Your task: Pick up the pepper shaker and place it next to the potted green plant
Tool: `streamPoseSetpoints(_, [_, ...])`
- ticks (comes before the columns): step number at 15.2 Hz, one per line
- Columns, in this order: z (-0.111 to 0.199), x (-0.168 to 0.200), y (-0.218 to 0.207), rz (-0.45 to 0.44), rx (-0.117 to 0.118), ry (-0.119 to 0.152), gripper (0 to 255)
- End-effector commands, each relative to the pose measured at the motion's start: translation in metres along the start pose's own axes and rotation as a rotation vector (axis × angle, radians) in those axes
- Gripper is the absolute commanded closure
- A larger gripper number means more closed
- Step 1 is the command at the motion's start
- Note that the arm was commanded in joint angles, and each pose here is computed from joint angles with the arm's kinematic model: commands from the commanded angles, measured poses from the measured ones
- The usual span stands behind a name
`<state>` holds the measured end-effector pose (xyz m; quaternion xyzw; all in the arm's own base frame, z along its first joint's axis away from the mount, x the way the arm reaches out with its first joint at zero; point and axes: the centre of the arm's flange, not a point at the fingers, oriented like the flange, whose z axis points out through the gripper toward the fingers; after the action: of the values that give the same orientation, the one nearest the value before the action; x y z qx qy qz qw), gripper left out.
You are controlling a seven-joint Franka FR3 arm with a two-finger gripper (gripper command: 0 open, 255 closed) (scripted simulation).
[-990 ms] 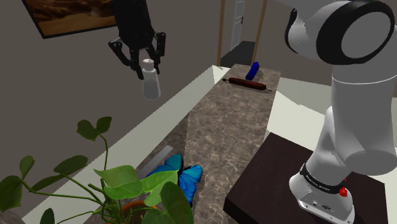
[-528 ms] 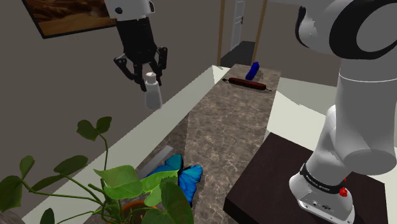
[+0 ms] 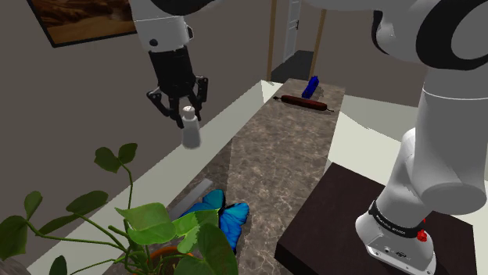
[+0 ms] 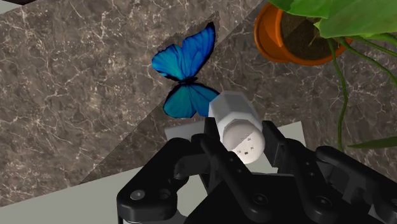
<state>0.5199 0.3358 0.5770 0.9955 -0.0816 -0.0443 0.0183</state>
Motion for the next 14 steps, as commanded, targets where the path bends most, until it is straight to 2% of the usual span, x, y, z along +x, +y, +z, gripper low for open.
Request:
streamPoseSetpoints(1, [0.01, 0.001, 0.0, 0.0, 0.0, 0.001, 255])
streamPoseSetpoints(14, [0.078, 0.007, -0.003, 0.0, 0.0, 0.001, 255])
